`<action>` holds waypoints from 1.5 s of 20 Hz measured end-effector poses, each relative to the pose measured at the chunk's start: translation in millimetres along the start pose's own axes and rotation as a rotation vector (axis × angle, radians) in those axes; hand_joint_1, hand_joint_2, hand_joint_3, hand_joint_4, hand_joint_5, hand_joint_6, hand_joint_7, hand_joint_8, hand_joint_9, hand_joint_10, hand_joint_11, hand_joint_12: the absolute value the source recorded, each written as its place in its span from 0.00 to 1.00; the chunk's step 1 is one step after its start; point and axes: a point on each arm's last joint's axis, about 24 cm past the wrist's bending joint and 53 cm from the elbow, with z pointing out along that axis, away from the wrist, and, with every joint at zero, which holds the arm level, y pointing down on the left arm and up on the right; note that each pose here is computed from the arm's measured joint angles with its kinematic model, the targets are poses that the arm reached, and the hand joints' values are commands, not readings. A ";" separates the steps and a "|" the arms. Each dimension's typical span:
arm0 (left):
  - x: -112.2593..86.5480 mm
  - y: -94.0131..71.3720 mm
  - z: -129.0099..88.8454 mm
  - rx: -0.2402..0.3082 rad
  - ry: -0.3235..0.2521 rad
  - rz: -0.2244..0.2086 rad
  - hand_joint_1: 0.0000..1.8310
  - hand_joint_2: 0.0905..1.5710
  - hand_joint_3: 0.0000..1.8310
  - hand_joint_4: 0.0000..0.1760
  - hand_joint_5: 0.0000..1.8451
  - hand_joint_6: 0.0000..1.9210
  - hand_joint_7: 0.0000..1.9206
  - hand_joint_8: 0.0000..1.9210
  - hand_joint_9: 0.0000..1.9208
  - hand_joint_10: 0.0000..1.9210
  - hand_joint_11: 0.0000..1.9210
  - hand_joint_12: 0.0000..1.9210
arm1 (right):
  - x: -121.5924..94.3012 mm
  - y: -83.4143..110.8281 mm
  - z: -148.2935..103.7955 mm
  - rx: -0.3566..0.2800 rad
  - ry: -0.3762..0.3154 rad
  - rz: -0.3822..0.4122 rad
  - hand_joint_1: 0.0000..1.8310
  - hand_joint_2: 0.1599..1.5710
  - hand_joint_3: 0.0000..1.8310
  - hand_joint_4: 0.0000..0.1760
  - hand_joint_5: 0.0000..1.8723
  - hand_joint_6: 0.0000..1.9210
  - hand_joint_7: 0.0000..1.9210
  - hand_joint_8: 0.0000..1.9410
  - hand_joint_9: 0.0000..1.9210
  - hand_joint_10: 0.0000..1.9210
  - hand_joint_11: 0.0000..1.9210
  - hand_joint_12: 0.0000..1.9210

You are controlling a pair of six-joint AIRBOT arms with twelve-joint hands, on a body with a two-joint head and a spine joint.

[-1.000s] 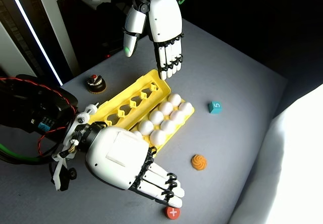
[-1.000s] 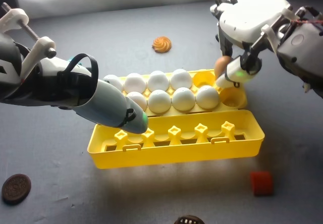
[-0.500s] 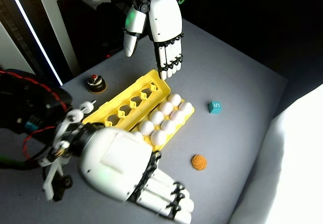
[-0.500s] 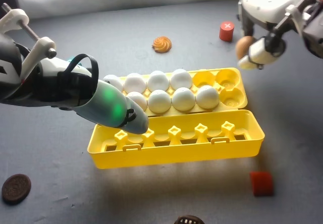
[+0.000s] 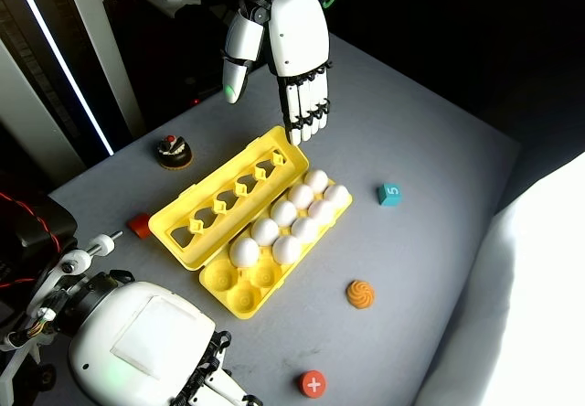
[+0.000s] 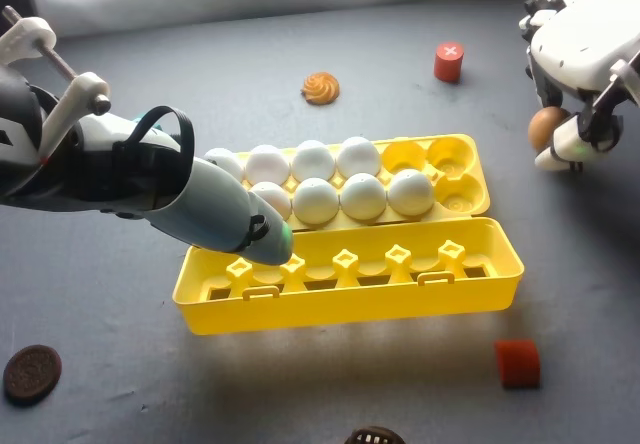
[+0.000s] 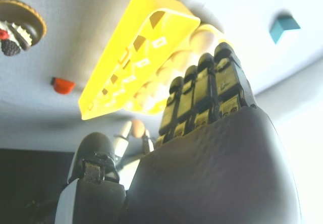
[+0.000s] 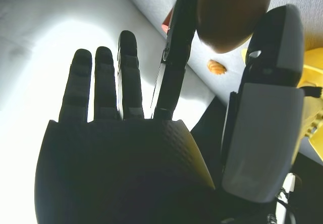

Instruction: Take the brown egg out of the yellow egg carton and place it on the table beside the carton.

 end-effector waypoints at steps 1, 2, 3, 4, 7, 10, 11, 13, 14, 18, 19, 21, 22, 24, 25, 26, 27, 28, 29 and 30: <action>0.2 0.0 0.1 0.000 0.001 0.000 0.00 0.76 0.00 0.00 0.03 0.01 0.02 0.01 0.00 0.00 0.00 0.00 | 5.0 2.8 -0.3 -0.005 0.009 0.000 0.61 0.57 0.00 1.00 0.74 0.15 0.18 0.00 0.04 0.00 0.00 0.00; 0.1 -0.1 0.1 0.000 0.000 0.000 0.00 0.77 0.00 0.00 0.03 0.00 0.02 0.01 0.00 0.00 0.00 0.00 | 7.2 6.5 -0.2 -0.011 0.013 0.002 0.61 0.57 0.00 1.00 0.74 0.15 0.18 0.00 0.05 0.00 0.00 0.00; 0.0 -0.1 0.0 0.000 0.000 0.000 0.00 0.76 0.00 0.00 0.03 0.00 0.02 0.01 0.00 0.00 0.00 0.00 | 9.2 7.6 -0.4 -0.013 0.015 0.000 0.61 0.57 0.00 1.00 0.74 0.15 0.17 0.00 0.05 0.00 0.00 0.00; 0.2 -0.3 0.0 0.001 0.001 0.000 0.00 0.77 0.00 0.00 0.02 0.00 0.01 0.00 0.00 0.00 0.00 0.00 | 9.0 8.3 -0.6 -0.014 0.010 -0.005 0.61 0.57 0.00 1.00 0.74 0.15 0.17 0.00 0.04 0.00 0.00 0.00; 0.1 0.0 0.0 0.000 0.000 0.000 0.00 0.77 0.00 0.00 0.03 0.01 0.01 0.00 0.00 0.00 0.00 0.00 | 11.2 11.6 1.5 -0.015 0.004 -0.002 0.61 0.57 0.00 1.00 0.74 0.15 0.17 0.00 0.04 0.00 0.00 0.00; 0.2 -0.1 0.0 0.000 0.001 0.000 0.00 0.77 0.00 0.00 0.02 0.00 0.00 0.00 0.00 0.00 0.00 0.00 | 14.7 22.5 5.4 -0.033 -0.001 -0.001 0.61 0.57 0.00 1.00 0.74 0.15 0.16 0.00 0.04 0.00 0.00 0.00; 0.2 0.0 0.0 0.000 0.001 0.000 0.00 0.77 0.00 0.00 0.02 0.00 0.00 0.00 0.00 0.00 0.00 0.00 | 16.0 25.9 6.7 -0.039 -0.002 -0.002 0.61 0.57 0.00 1.00 0.74 0.15 0.17 0.00 0.04 0.00 0.00 0.00; 0.2 -0.1 0.0 0.000 0.001 -0.001 0.00 0.76 0.00 0.00 0.02 0.00 0.00 0.00 0.00 0.00 0.00 0.00 | 17.6 30.7 7.8 -0.046 -0.001 -0.001 0.61 0.57 0.00 1.00 0.75 0.11 0.18 0.00 0.05 0.00 0.00 0.00; 0.1 0.0 0.0 0.000 0.001 -0.001 0.00 0.76 0.00 0.00 0.03 0.00 0.01 0.00 0.00 0.00 0.00 0.00 | 17.5 32.6 8.2 -0.048 0.000 0.005 0.61 0.56 0.00 1.00 0.77 0.08 0.17 0.00 0.05 0.00 0.00 0.00; 0.2 -0.1 0.0 0.000 0.001 0.000 0.00 0.76 0.00 0.00 0.02 0.00 0.00 0.00 0.00 0.00 0.00 0.00 | 17.5 32.4 8.2 -0.047 0.001 0.005 0.61 0.56 0.00 1.00 0.77 0.07 0.18 0.00 0.04 0.00 0.00 0.00; 0.2 -0.1 0.0 0.000 0.001 0.000 0.00 0.76 0.00 0.00 0.02 0.00 0.00 0.00 0.00 0.00 0.00 0.00 | 17.4 32.2 8.2 -0.047 0.001 0.004 0.61 0.56 0.00 1.00 0.77 0.07 0.17 0.00 0.03 0.00 0.00 0.00; 0.0 0.0 0.0 0.000 0.000 -0.001 0.00 0.76 0.00 0.00 0.02 0.00 0.00 0.00 0.00 0.00 0.00 0.00 | 16.6 30.4 8.1 -0.045 -0.001 0.001 0.61 0.57 0.00 1.00 0.77 0.07 0.17 0.00 0.02 0.00 0.00 0.00; 0.1 0.0 0.0 0.000 0.001 -0.001 0.00 0.77 0.00 0.00 0.02 0.00 0.00 0.00 0.00 0.00 0.00 0.00 | 15.6 28.6 7.7 -0.042 -0.002 -0.003 0.61 0.56 0.00 1.00 0.77 0.07 0.18 0.00 0.02 0.00 0.00 0.00; 0.0 0.1 0.0 0.000 0.001 -0.001 0.00 0.76 0.00 0.00 0.02 0.00 0.00 0.00 0.00 0.00 0.00 0.00 | 14.1 23.2 7.3 -0.032 -0.002 -0.004 0.61 0.56 0.00 1.00 0.77 0.07 0.16 0.00 0.01 0.00 0.00 0.00; 0.2 -0.1 0.0 0.000 0.001 0.000 0.00 0.76 0.00 0.00 0.02 0.00 0.00 0.00 0.00 0.00 0.00 0.00 | 13.0 20.5 7.1 -0.028 -0.003 -0.004 0.61 0.56 0.00 1.00 0.77 0.07 0.16 0.00 0.01 0.00 0.00 0.00; 0.2 -0.1 0.0 0.000 0.001 -0.001 0.00 0.76 0.00 0.00 0.02 0.00 0.00 0.00 0.00 0.00 0.00 0.00 | 12.4 19.4 7.1 -0.026 -0.004 -0.005 0.61 0.56 0.00 1.00 0.77 0.07 0.17 0.00 0.01 0.00 0.00 0.00; 0.2 -0.1 0.0 0.000 0.001 -0.001 0.00 0.76 0.00 0.00 0.02 0.00 0.00 0.00 0.00 0.00 0.00 0.00 | 11.8 18.3 7.0 -0.024 -0.005 -0.006 0.52 0.47 0.00 1.00 0.69 0.03 0.15 0.00 0.00 0.00 0.00 0.00; 0.0 0.0 0.0 0.000 0.000 -0.001 0.00 0.76 0.00 0.00 0.03 0.00 0.01 0.00 0.00 0.00 0.00 0.00 | 11.9 18.3 7.0 -0.024 -0.005 -0.006 0.50 0.45 0.00 1.00 0.68 0.03 0.15 0.00 0.00 0.00 0.00 0.00; 0.0 0.1 0.0 0.000 0.001 -0.001 0.00 0.76 0.00 0.00 0.02 0.00 0.00 0.00 0.00 0.00 0.00 0.00 | 12.0 18.3 7.0 -0.024 -0.005 -0.006 0.49 0.44 0.00 1.00 0.67 0.02 0.14 0.00 0.00 0.00 0.00 0.00; 0.2 0.0 0.0 0.000 0.001 0.000 0.00 0.76 0.00 0.00 0.02 0.00 0.00 0.00 0.00 0.00 0.00 0.00 | 12.1 18.3 7.0 -0.025 -0.004 -0.006 0.49 0.43 0.00 1.00 0.67 0.02 0.14 0.00 0.00 0.00 0.00 0.00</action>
